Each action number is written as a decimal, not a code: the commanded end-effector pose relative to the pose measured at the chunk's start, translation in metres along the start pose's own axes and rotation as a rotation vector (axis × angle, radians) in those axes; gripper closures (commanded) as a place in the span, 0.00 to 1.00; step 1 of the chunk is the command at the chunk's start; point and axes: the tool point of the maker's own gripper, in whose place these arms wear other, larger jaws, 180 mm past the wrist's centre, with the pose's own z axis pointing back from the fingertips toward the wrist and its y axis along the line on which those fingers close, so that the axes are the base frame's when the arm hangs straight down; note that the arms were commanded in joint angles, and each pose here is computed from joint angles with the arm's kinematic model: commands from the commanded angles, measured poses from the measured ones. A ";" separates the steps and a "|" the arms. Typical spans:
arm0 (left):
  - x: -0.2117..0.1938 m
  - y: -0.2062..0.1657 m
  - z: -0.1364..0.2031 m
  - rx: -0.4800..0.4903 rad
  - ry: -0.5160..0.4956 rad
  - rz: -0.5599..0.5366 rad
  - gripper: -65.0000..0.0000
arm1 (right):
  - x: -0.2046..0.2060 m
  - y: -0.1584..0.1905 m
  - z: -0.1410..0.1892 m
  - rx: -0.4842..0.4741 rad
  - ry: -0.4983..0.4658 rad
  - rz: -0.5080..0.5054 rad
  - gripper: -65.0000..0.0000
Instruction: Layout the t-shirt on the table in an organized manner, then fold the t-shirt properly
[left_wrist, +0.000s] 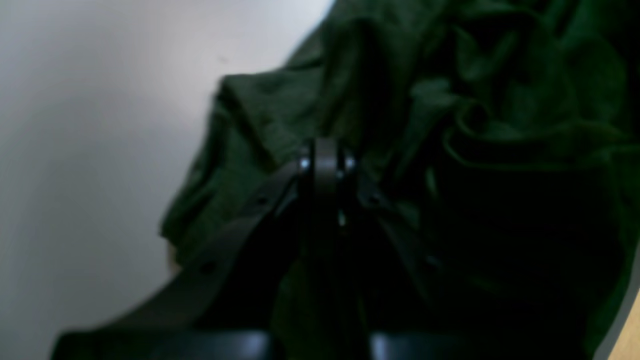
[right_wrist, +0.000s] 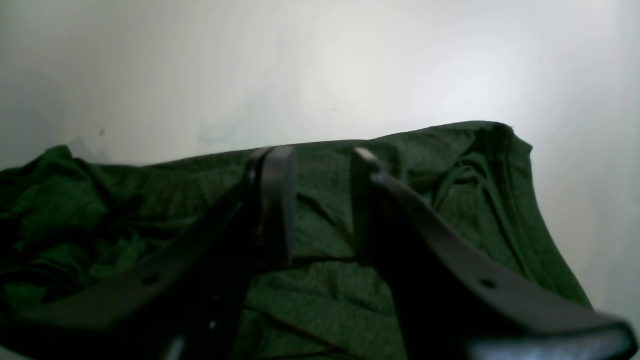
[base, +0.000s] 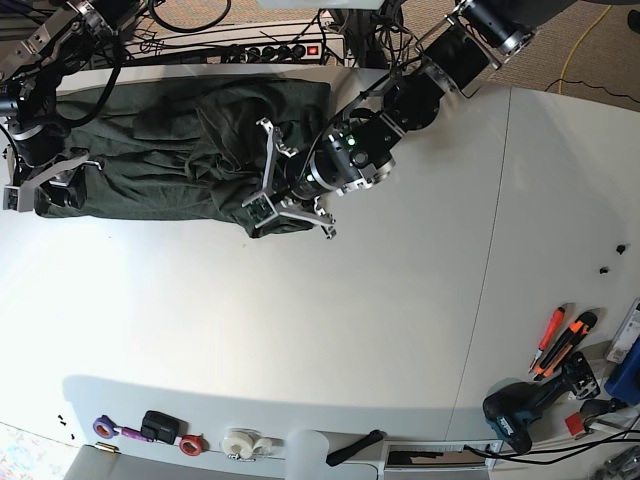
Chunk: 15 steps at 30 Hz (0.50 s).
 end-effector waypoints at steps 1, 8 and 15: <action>0.026 0.004 0.002 0.008 -0.080 -0.012 1.00 | 0.016 -0.001 0.004 -0.001 -0.051 0.015 0.71; 0.079 -0.018 -0.004 -0.036 -0.210 0.013 1.00 | 0.016 -0.001 0.004 -0.001 -0.052 0.015 0.71; 0.142 -0.046 0.000 -0.093 -0.379 -0.001 1.00 | 0.015 -0.001 0.004 -0.002 -0.050 0.015 0.71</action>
